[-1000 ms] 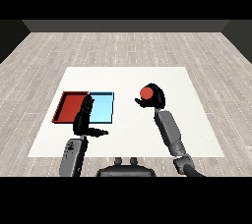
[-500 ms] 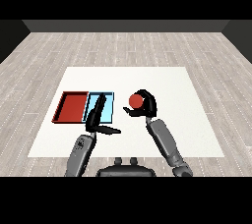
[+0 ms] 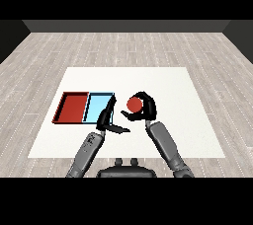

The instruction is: Pick the red can and put it in the red box

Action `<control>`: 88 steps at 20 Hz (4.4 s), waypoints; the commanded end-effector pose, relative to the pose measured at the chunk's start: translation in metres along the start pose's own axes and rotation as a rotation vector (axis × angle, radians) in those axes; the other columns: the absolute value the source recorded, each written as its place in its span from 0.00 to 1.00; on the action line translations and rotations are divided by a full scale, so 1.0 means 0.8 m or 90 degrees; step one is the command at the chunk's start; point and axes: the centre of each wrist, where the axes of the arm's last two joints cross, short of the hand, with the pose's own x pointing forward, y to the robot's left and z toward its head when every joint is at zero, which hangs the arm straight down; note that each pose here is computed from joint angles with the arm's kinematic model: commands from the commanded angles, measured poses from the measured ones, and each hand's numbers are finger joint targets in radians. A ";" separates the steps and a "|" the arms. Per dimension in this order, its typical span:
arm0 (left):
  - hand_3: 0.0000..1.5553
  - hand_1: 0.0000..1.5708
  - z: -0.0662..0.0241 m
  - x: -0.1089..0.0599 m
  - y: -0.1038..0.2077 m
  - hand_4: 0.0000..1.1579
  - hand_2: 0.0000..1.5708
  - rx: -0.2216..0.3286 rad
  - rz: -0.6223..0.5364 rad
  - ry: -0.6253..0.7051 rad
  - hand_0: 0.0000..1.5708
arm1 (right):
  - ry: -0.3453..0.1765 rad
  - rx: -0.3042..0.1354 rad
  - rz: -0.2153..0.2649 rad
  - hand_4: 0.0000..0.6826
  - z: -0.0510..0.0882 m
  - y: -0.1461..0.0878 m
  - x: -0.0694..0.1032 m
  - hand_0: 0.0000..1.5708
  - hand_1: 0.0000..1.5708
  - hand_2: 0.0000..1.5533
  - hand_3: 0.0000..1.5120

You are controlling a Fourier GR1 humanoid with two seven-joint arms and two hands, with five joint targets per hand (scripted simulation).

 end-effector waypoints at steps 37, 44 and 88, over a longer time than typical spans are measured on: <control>0.00 0.00 -0.016 -0.045 -0.056 0.00 0.00 -0.031 0.093 0.051 0.00 | -0.028 0.052 -0.071 0.94 0.022 0.083 -0.006 0.96 0.96 0.94 0.93; 0.96 1.00 -0.017 -0.042 -0.050 0.97 1.00 0.106 0.066 0.068 1.00 | -0.027 0.031 -0.067 0.95 0.035 0.060 0.018 0.96 0.96 0.94 0.92; 0.94 1.00 -0.015 -0.040 -0.037 0.98 0.99 0.195 -0.006 -0.025 1.00 | 0.012 0.015 -0.054 0.00 0.018 -0.019 0.065 0.00 0.00 0.00 0.00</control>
